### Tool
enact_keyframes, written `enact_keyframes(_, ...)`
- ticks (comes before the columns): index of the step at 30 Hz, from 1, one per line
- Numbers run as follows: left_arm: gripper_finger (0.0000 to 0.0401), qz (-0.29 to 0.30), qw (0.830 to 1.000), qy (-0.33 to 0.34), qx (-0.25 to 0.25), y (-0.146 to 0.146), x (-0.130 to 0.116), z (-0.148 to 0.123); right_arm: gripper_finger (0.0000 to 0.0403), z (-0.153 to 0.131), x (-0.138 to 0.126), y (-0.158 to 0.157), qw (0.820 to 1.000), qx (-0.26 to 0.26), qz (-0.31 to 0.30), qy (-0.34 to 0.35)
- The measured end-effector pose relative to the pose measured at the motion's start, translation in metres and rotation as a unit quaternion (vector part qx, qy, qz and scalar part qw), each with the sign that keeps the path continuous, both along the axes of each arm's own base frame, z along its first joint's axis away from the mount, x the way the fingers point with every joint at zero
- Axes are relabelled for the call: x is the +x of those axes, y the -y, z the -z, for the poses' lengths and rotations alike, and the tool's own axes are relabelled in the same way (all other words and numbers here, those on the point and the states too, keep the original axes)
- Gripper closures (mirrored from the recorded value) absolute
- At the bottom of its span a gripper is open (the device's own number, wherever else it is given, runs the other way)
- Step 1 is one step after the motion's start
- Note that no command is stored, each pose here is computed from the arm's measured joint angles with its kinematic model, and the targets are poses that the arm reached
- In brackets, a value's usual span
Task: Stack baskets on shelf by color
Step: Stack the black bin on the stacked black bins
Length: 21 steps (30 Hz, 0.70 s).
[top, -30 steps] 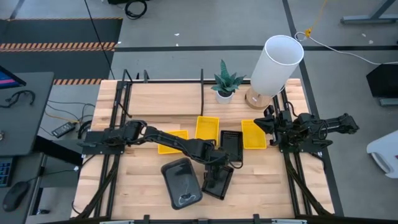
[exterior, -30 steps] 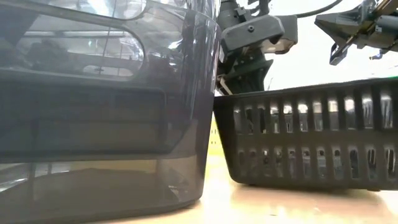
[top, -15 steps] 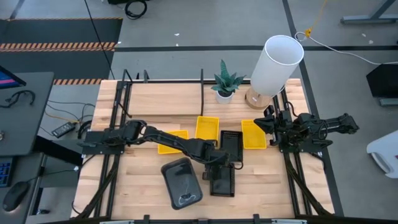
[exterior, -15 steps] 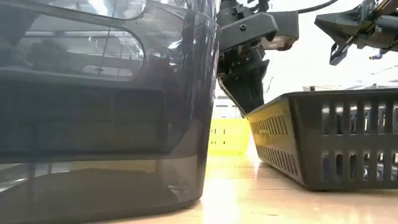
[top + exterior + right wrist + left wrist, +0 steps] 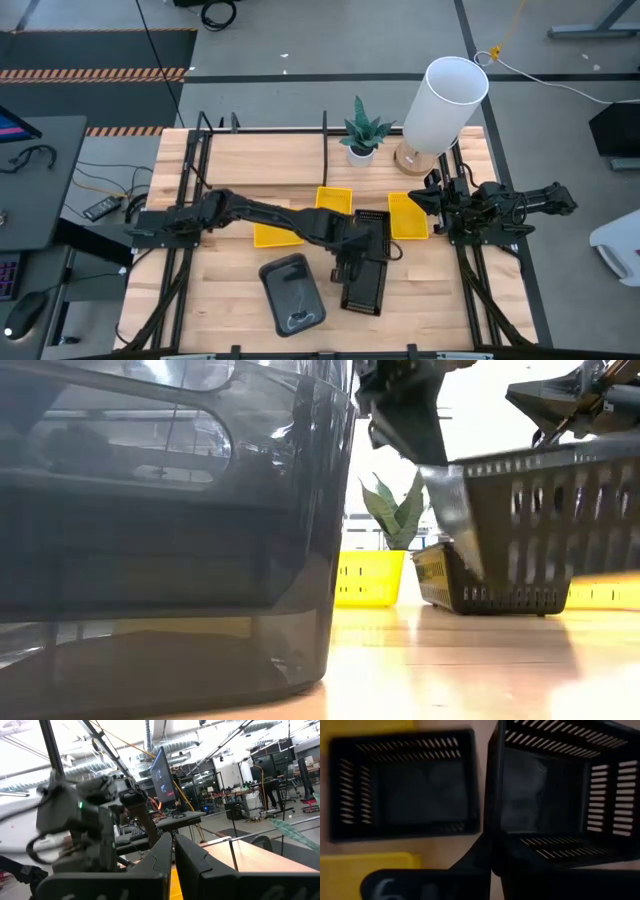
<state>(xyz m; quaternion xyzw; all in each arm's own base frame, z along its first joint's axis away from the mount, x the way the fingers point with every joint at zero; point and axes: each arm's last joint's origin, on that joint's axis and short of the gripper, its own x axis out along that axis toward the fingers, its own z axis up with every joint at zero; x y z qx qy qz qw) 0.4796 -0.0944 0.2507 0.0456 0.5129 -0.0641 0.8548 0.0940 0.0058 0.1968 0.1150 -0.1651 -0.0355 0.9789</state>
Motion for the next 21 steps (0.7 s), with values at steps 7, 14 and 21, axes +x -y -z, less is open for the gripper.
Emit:
enact_keyframes(7,0.0385,-0.008,0.999,0.043,0.015,-0.03,0.007,-0.031,0.0376,0.0,0.0,0.0,1.0,0.0,0.0,0.0)
enact_keyframes(14,0.0385,-0.038,0.998,0.05,0.006,-0.082,0.012,-0.034,0.0376,0.0,0.0,0.0,1.0,0.0,0.0,0.0)
enact_keyframes(21,0.0385,-0.077,0.995,0.063,-0.006,-0.126,0.018,-0.017,0.0376,0.0,0.0,0.0,1.0,0.0,0.0,0.0)
